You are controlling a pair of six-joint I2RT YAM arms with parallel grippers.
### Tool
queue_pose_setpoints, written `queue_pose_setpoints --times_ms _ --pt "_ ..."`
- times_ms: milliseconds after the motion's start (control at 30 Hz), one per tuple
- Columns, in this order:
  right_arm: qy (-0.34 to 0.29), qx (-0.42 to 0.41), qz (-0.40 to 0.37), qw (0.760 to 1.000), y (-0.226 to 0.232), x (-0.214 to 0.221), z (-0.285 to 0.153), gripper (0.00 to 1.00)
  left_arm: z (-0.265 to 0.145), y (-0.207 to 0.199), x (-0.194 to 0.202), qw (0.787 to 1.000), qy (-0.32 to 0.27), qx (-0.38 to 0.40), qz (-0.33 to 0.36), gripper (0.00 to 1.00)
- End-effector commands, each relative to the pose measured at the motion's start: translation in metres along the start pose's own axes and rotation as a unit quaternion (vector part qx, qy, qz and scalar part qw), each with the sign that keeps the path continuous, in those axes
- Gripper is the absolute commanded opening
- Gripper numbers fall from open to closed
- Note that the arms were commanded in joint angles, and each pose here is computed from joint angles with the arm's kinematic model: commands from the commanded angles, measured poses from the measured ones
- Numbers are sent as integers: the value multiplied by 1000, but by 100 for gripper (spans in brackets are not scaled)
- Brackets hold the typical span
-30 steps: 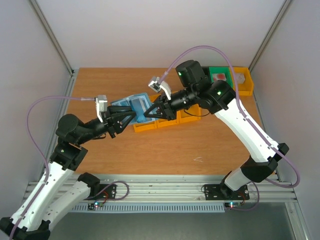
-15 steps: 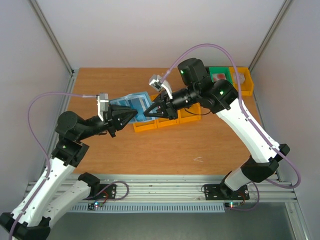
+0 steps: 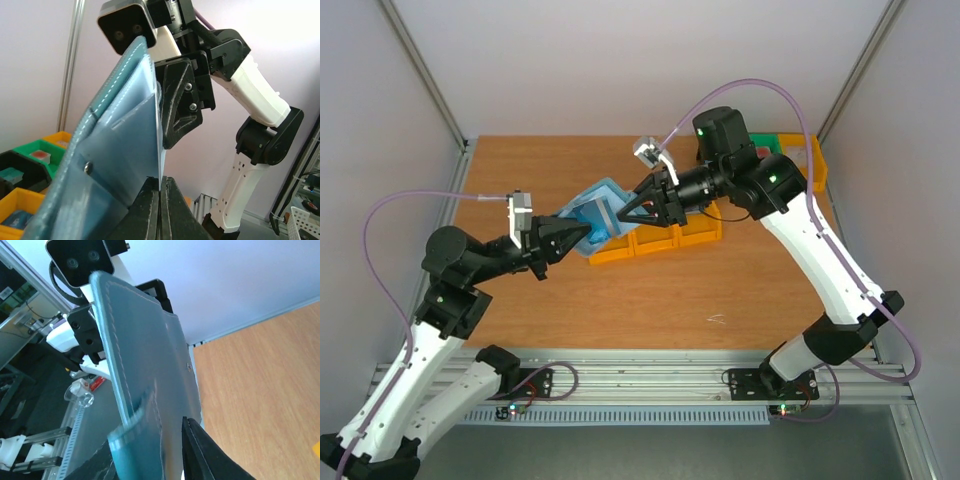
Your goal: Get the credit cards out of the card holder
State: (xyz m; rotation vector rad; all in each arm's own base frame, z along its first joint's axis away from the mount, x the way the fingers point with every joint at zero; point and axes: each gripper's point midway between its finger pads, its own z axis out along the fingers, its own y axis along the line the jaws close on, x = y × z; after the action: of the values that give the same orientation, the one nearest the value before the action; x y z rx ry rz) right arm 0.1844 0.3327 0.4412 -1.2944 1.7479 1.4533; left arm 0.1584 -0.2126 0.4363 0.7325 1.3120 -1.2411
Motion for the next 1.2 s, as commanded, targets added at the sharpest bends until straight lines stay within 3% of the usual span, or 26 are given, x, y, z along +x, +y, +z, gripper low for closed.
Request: queue_pose_setpoints --times_ms 0,167,333,467,600,700,767,833,933,1033,1100,1167 --pt "-11 -7 -1 1000 8 4 -12 26 -6 1 -1 1000 -8 -15 2 0" --pt "-6 -14 13 1000 6 9 -10 1 -2 5 4 1000 0 -10 -11 0" --pt "-44 57 44 996 -20 0 -37 1 -7 34 29 995 29 -76 -59 0" --pt "-110 123 145 976 -70 0 -86 1 -25 67 67 982 58 -163 -79 0" --pt "-73 170 260 948 -114 51 -79 1 -37 80 74 974 65 -212 -38 0" --pt "-32 170 345 922 -131 105 -55 1 -43 92 63 963 75 -251 66 0" --pt "-10 156 391 907 -138 136 -36 1 -57 121 50 917 96 -332 202 0" --pt "19 133 431 892 -143 170 -10 1 -73 150 39 838 145 -406 333 0" --pt "48 94 486 868 -153 210 20 1 -76 159 30 745 168 -421 488 0" --pt "69 112 519 845 -171 245 27 1 -55 135 32 618 143 -347 690 0" --pt "91 130 536 829 -180 263 27 2 -40 115 31 496 112 -298 808 0" --pt "116 155 527 828 -187 278 24 12 -29 100 31 433 84 -263 858 0"
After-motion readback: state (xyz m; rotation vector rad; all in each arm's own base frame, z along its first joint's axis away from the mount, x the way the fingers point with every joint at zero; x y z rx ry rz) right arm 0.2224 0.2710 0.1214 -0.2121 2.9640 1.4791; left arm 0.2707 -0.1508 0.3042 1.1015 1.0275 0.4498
